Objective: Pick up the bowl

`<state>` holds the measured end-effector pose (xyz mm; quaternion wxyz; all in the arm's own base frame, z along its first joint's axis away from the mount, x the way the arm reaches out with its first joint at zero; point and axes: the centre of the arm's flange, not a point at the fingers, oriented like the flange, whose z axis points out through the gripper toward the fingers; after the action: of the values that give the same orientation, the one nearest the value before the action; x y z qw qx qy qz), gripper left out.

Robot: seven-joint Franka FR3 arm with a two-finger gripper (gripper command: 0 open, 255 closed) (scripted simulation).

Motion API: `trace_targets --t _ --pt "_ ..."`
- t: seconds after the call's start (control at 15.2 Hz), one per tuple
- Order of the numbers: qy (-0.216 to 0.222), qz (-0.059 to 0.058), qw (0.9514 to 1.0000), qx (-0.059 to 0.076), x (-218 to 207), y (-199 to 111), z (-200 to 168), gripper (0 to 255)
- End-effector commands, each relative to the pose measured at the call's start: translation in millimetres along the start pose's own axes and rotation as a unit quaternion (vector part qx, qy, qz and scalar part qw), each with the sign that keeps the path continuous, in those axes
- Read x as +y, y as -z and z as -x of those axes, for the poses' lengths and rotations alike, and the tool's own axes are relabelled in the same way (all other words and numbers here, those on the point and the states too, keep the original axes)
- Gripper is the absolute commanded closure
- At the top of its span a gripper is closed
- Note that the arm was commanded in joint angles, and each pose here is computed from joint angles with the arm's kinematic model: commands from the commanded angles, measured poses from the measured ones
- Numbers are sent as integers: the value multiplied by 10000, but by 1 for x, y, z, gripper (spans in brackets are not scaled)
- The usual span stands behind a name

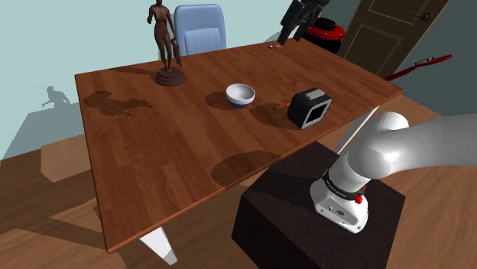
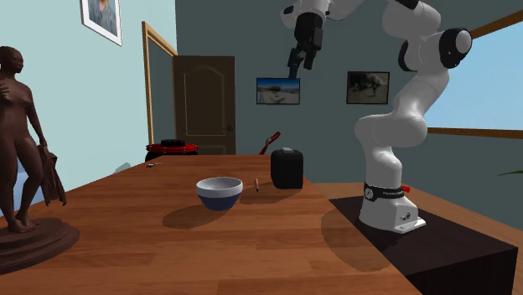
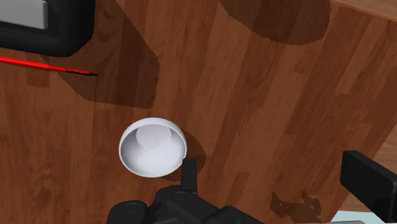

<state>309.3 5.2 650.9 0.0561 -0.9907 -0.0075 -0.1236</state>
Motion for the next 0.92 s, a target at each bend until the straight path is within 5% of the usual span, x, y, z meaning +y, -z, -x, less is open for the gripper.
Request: trace_targets --t 0.0,0.86 --pt "0 0 10000 0 0 0 0 0" --pt "9 -109 9998 -168 87 -136 -67 0"
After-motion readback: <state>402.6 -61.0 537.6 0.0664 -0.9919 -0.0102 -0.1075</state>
